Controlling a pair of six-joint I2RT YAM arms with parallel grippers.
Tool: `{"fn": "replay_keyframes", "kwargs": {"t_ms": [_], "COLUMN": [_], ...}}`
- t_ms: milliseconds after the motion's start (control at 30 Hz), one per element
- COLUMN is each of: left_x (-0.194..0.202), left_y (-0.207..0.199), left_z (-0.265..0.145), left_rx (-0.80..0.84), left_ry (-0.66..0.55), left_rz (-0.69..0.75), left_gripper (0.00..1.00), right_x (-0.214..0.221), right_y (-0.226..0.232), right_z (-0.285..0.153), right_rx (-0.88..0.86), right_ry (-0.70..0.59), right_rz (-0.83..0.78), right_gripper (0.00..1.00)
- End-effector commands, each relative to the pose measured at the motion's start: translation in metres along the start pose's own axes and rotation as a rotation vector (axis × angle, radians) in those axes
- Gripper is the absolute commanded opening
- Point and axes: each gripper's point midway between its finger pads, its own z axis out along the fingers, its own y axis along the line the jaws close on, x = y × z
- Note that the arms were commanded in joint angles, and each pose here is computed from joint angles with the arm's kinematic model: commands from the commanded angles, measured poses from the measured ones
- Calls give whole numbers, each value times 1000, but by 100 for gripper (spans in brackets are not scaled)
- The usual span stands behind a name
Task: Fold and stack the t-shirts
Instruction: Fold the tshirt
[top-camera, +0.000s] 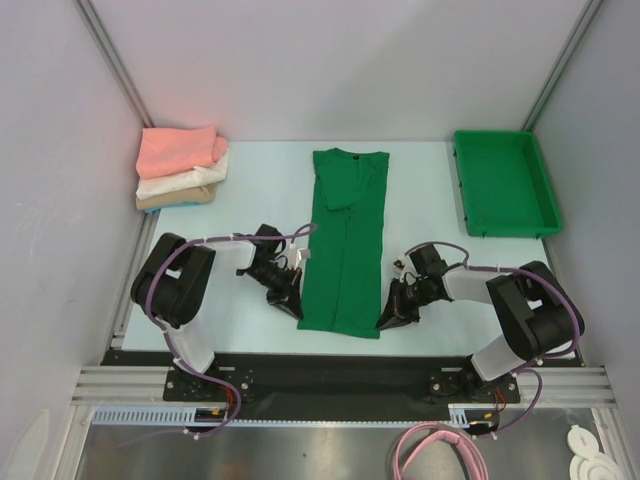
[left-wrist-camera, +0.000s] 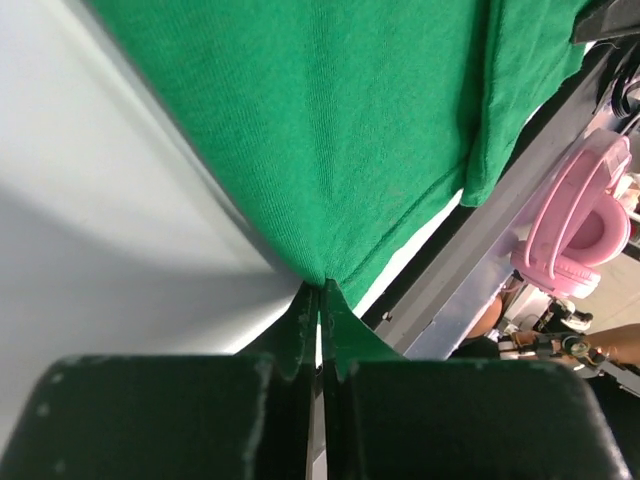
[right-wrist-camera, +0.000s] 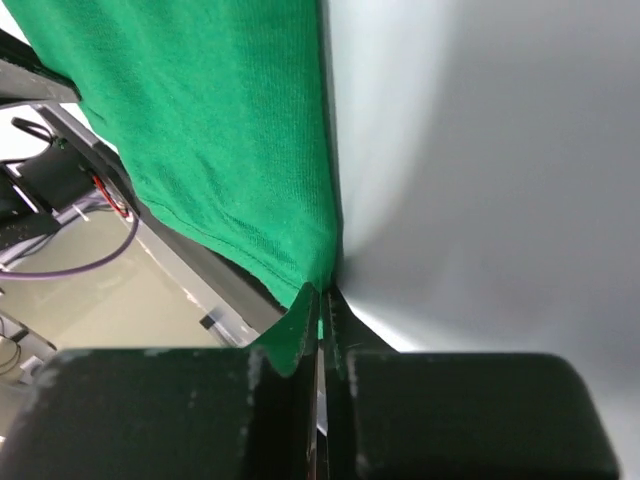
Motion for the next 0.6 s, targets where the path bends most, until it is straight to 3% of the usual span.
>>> {"fn": "replay_keyframes", "kwargs": {"t_ms": [0, 367, 567], "left_x": [-6, -42, -68], "left_y": [-14, -40, -50], "left_z": [-4, -57, -72], "left_rx": [56, 81, 79], "left_ry": [-31, -179, -199], "left_rz": [80, 225, 289], "left_gripper": [0, 0, 0], "right_x": [-19, -59, -79], "right_y": [2, 45, 70], "right_z": [-3, -63, -92], "right_rx": [24, -108, -119], "right_ry": [-73, -285, -404], "right_rz": [-93, -263, -474], "right_gripper": [0, 0, 0]}}
